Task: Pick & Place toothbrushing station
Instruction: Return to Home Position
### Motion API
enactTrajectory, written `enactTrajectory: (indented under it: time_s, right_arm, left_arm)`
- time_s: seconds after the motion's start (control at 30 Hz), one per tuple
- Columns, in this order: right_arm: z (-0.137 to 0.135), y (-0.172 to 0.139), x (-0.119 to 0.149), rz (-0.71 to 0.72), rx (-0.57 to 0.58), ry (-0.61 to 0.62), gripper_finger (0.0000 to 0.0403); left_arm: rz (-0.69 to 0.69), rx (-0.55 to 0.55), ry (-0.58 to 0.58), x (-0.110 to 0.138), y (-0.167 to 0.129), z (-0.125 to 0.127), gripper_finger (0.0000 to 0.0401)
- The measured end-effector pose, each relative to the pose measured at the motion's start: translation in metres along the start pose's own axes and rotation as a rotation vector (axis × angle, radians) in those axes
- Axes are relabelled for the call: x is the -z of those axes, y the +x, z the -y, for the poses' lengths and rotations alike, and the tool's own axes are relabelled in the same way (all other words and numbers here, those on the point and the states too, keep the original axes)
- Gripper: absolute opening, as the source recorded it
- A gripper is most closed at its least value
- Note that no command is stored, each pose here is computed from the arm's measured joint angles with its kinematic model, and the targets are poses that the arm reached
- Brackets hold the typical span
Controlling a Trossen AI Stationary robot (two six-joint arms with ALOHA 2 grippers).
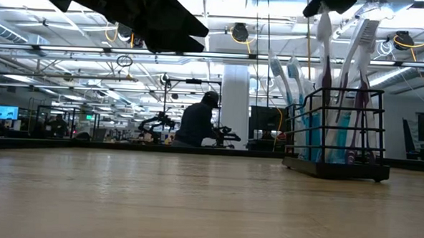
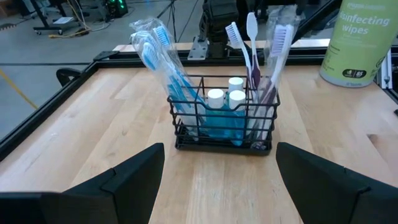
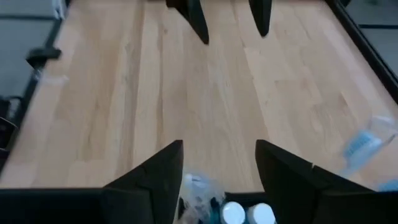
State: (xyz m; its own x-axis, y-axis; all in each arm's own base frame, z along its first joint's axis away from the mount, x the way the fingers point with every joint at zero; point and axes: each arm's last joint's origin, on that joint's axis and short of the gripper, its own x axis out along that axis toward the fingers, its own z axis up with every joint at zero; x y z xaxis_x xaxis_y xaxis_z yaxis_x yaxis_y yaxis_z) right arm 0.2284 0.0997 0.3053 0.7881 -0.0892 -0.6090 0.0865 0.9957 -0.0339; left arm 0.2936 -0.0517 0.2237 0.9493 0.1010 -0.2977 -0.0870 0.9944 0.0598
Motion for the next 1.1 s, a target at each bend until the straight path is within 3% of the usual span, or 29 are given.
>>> enactTrajectory:
  time_s: [0.27, 0.4, 0.6, 0.73, 0.83, 1.1]
  right_arm:
    - [0.009, -0.023, -0.008, 0.097, -0.032, 0.008, 0.0174]
    - [0.014, -0.040, -0.010, 0.151, -0.055, 0.023, 0.0165]
    - [0.017, -0.058, 0.006, 0.282, -0.087, -0.085, 0.0169]
    - [0.034, -0.065, 0.035, 0.345, 0.045, -0.095, 0.0168]
    - [0.047, -0.065, 0.060, 0.367, 0.120, -0.010, 0.0165]
    - [0.058, -0.039, 0.122, 0.472, 0.086, 0.087, 0.0169]
  left_arm:
    - [0.042, 0.007, -0.004, -0.012, -0.012, -0.002, 0.0312]
    - [0.049, 0.035, 0.013, -0.026, -0.040, -0.006, 0.0312]
    - [0.113, 0.151, 0.069, -0.043, -0.101, -0.011, 0.0312]
    - [0.185, 0.186, 0.072, -0.029, -0.137, -0.018, 0.0312]
    - [0.247, 0.193, 0.039, -0.017, -0.162, -0.027, 0.0312]
    - [0.154, 0.184, -0.044, 0.036, -0.181, -0.040, 0.0312]
